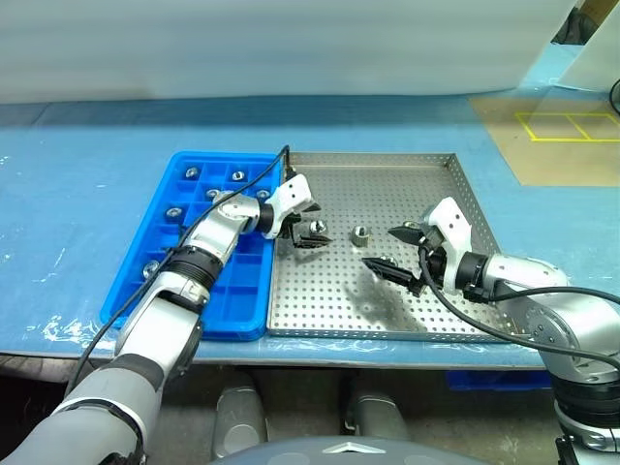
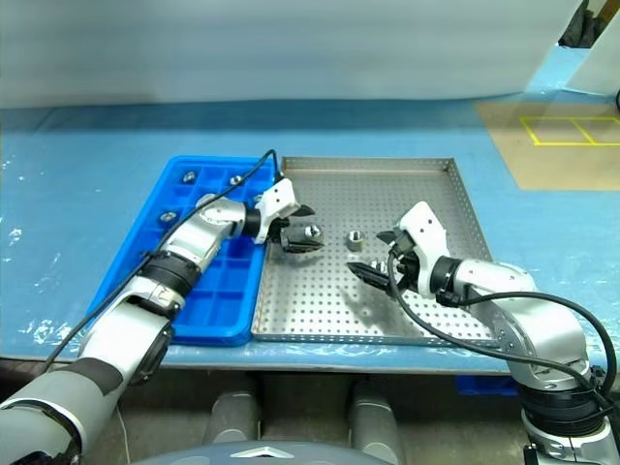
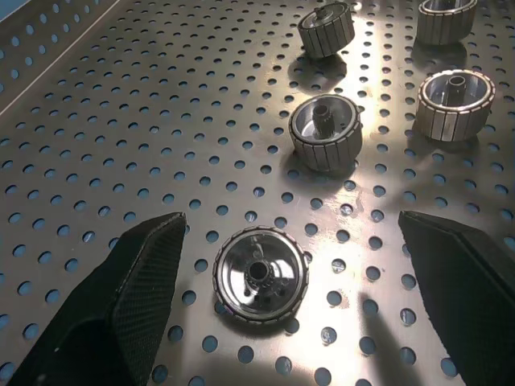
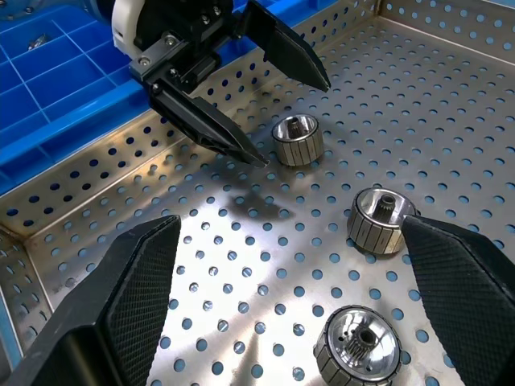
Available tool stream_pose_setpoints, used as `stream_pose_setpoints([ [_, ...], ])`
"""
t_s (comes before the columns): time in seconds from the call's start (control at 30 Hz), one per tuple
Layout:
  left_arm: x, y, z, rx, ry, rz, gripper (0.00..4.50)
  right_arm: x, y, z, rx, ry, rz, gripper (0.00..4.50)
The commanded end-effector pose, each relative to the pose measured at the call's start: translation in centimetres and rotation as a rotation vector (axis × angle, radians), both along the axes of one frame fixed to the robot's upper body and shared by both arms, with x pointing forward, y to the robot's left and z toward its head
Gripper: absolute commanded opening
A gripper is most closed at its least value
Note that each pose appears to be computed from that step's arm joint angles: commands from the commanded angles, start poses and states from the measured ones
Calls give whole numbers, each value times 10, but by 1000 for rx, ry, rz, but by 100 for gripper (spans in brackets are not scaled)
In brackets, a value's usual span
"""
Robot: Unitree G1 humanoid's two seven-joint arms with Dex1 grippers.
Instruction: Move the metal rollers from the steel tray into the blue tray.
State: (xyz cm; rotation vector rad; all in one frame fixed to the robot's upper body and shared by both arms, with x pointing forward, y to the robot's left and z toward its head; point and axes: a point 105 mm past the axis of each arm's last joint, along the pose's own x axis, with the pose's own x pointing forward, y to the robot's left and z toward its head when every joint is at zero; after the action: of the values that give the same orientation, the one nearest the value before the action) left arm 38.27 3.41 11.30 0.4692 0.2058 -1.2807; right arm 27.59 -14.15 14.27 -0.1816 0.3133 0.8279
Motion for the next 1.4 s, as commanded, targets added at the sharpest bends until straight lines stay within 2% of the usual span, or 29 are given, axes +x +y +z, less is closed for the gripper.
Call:
stream_pose_setpoints([
  [0.03, 3, 0, 7, 45, -40, -32, 429, -3, 1, 13, 6, -55, 6, 450],
  [0.1, 5, 1, 7, 67, -46, -36, 383, -4, 1, 13, 8, -55, 6, 450],
  [0.33, 10, -4, 7, 135, -84, -56, 135, -4, 4, 13, 16, -61, 9, 450],
  [0.43, 12, -3, 2, 211, -123, -77, 23, -3, 5, 14, 21, -64, 10, 450],
  [0.47, 12, -3, 1, 223, -131, -86, 5, -3, 5, 14, 22, -64, 9, 450],
  [0.7, 17, -12, 16, 163, -153, -79, 5, -3, 4, 14, 19, -65, 2, 450],
  [0.73, 18, -11, 16, 164, -156, -76, 62, -3, 4, 13, 18, -66, 0, 450],
  [0.83, 21, -11, 19, 160, -161, -65, 147, -2, 3, 13, 17, -66, -2, 450],
  [0.97, 22, -13, 21, 163, -160, -61, 289, -2, 3, 12, 16, -67, -4, 450],
  [1.4, 13, -14, 4, 235, -99, -124, 289, -2, 4, 13, 21, -80, -6, 450],
])
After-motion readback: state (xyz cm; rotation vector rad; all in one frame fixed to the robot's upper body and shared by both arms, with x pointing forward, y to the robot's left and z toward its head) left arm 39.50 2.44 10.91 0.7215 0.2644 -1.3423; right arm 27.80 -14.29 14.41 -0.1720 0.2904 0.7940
